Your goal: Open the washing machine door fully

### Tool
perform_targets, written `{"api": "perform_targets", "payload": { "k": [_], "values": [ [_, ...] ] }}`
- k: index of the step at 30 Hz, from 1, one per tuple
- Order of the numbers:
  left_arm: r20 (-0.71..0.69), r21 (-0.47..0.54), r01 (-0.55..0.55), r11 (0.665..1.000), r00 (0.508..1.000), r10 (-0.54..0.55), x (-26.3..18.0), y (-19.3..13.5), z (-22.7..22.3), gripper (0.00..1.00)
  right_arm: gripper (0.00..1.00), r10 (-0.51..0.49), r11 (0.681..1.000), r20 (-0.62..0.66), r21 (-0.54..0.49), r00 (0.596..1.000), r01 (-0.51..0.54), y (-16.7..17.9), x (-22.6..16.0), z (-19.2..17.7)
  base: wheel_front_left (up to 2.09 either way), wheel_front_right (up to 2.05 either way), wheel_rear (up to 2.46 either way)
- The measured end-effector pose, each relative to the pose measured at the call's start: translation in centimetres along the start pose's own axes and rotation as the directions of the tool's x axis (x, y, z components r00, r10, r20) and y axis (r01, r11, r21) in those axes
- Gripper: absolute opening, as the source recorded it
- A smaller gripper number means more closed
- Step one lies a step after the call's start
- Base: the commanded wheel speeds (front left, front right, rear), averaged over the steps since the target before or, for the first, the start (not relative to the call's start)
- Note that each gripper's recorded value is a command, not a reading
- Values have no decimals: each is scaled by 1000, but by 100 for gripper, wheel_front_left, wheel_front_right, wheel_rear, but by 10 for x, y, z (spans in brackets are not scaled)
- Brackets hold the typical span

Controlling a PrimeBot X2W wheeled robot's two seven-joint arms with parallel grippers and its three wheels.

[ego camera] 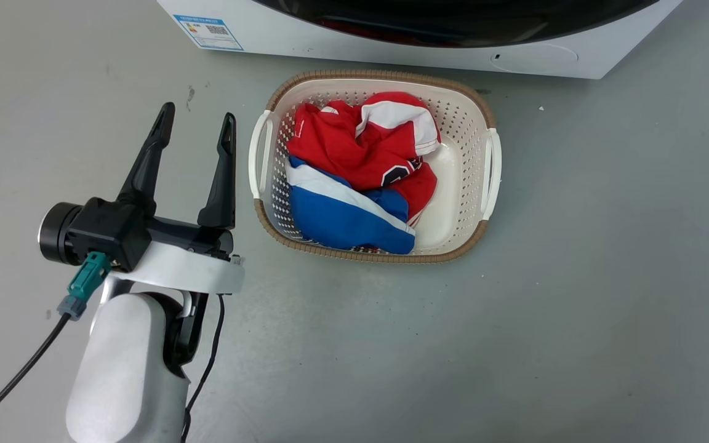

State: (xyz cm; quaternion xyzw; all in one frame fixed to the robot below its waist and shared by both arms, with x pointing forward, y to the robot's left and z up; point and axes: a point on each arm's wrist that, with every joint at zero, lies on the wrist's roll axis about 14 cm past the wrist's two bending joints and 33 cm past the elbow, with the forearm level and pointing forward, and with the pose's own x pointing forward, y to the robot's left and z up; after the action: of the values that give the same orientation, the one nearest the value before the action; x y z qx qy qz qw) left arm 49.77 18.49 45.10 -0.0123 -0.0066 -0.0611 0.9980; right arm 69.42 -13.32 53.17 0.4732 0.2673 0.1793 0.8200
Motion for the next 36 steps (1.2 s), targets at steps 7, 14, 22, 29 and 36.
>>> {"api": "perform_targets", "payload": {
  "k": [7, 14, 22, 29, 36],
  "values": [
    [16, 6, 9, 1000, 1000, -9, 1, -3, 7, 100, 0, -10, 1000, -63, -14, 998, 9, -1, -9, -10, 0, 0, 0],
    [30, 2, 14, 1000, 999, -14, -5, -7, 17, 100, 0, -28, 999, -156, -26, 987, 24, -3, -25, -34, 0, 0, 0],
    [53, -9, 11, 1000, 999, -10, -18, -11, 32, 100, 0, -19, 998, -249, -66, 968, 2, 9, -47, -65, 0, 0, 0],
    [52, -15, 13, 1000, 999, -12, -38, -16, 40, 100, 0, 18, 997, -333, -65, 943, -42, 23, -69, -105, 0, 0, 0],
    [48, -27, 18, 999, 999, -17, -58, -22, 45, 100, 0, 60, 995, -385, -54, 921, -88, 37, -91, -142, 0, 0, 0]
  ]
}}
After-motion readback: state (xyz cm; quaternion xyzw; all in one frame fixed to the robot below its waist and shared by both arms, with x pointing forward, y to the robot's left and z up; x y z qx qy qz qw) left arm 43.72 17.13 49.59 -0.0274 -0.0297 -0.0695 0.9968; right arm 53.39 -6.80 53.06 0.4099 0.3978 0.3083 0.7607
